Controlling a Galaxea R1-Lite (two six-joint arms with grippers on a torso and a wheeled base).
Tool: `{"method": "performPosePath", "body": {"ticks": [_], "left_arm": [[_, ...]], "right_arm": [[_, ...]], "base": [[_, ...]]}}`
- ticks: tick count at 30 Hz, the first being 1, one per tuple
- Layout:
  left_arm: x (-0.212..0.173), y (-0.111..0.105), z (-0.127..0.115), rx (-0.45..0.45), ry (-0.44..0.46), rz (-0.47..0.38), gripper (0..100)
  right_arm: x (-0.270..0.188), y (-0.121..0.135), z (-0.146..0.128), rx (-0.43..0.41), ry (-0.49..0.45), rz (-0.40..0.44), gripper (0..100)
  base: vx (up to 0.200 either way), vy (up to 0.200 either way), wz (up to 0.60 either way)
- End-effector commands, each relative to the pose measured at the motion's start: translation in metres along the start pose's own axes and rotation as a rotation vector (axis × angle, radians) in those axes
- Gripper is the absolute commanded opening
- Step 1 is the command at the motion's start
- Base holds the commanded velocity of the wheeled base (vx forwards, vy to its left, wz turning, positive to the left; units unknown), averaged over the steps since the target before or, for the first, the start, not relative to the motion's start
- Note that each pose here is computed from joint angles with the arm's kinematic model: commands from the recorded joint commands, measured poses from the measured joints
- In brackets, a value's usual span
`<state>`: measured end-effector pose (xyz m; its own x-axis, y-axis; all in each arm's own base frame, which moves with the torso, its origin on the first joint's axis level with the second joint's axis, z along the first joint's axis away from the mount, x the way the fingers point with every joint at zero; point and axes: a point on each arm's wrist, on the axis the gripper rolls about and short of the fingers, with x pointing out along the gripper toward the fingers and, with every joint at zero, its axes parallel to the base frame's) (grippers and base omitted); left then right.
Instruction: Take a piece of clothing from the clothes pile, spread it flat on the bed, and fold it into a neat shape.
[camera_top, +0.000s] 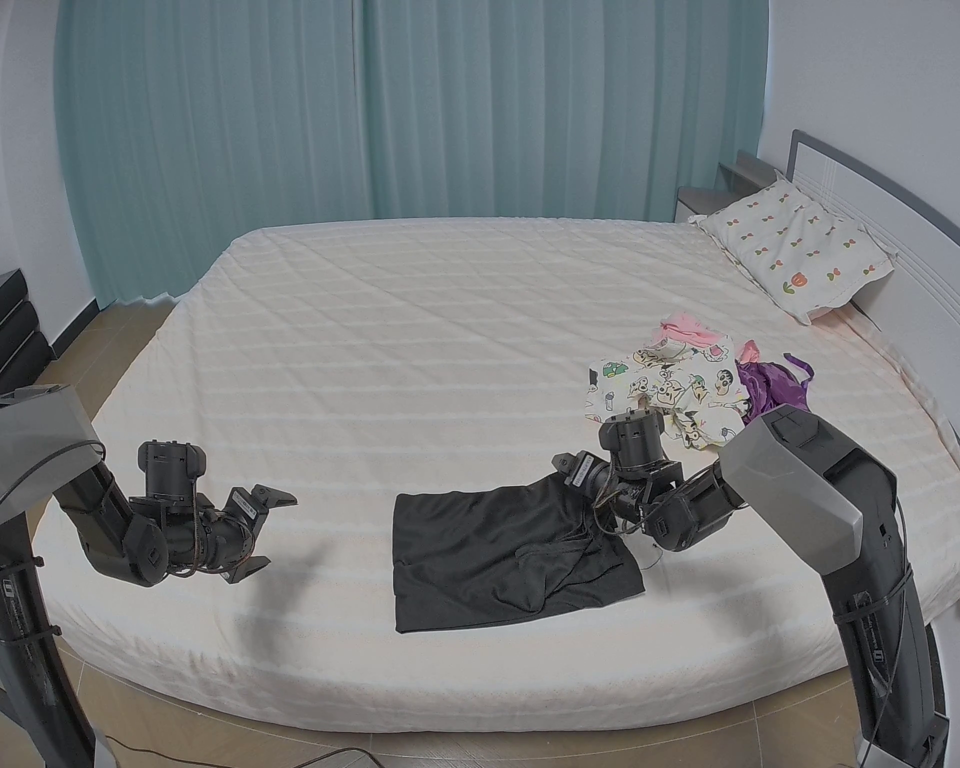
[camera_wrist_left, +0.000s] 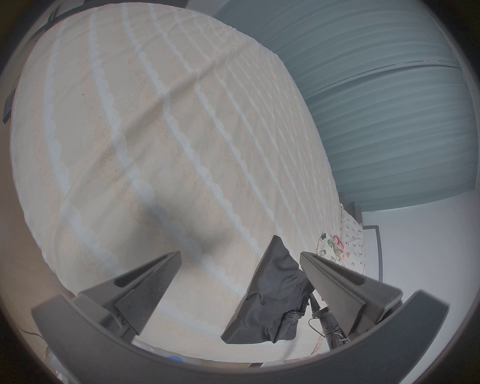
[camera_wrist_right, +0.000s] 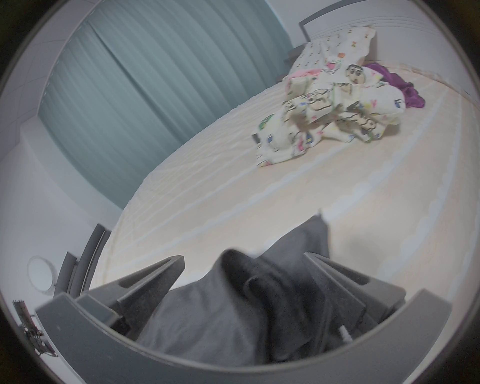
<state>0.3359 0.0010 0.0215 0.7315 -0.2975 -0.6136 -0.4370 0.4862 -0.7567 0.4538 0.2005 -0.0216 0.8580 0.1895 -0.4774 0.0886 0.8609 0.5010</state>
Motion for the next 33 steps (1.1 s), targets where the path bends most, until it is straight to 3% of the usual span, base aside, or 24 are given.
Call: {"method": "performPosePath", "body": {"ticks": [1, 9, 20, 26, 27, 33], "left_arm": [[0.0, 0.0, 0.0, -0.002, 0.0, 0.0, 100], [0.0, 0.0, 0.001, -0.003, -0.002, 0.0, 100], [0.0, 0.0, 0.0, -0.002, 0.0, 0.0, 100], [0.0, 0.0, 0.001, -0.003, -0.002, 0.0, 100], [0.0, 0.0, 0.0, -0.002, 0.0, 0.0, 100], [0.0, 0.0, 0.0, -0.002, 0.0, 0.0, 100]], "right_arm": [[0.002, -0.01, 0.008, 0.014, -0.018, -0.021, 100], [-0.008, -0.003, 0.017, 0.006, -0.019, 0.005, 100], [0.001, -0.006, 0.0, -0.176, 0.077, 0.095, 100], [0.003, -0.004, -0.009, -0.201, 0.116, 0.127, 100], [0.004, -0.004, -0.009, -0.201, 0.114, 0.128, 0], [0.005, -0.008, -0.002, -0.192, 0.093, 0.112, 0]], "base": [[0.0, 0.0, 0.0], [0.0, 0.0, 0.0], [0.0, 0.0, 0.0], [0.0, 0.0, 0.0], [0.0, 0.0, 0.0], [0.0, 0.0, 0.0]]}}
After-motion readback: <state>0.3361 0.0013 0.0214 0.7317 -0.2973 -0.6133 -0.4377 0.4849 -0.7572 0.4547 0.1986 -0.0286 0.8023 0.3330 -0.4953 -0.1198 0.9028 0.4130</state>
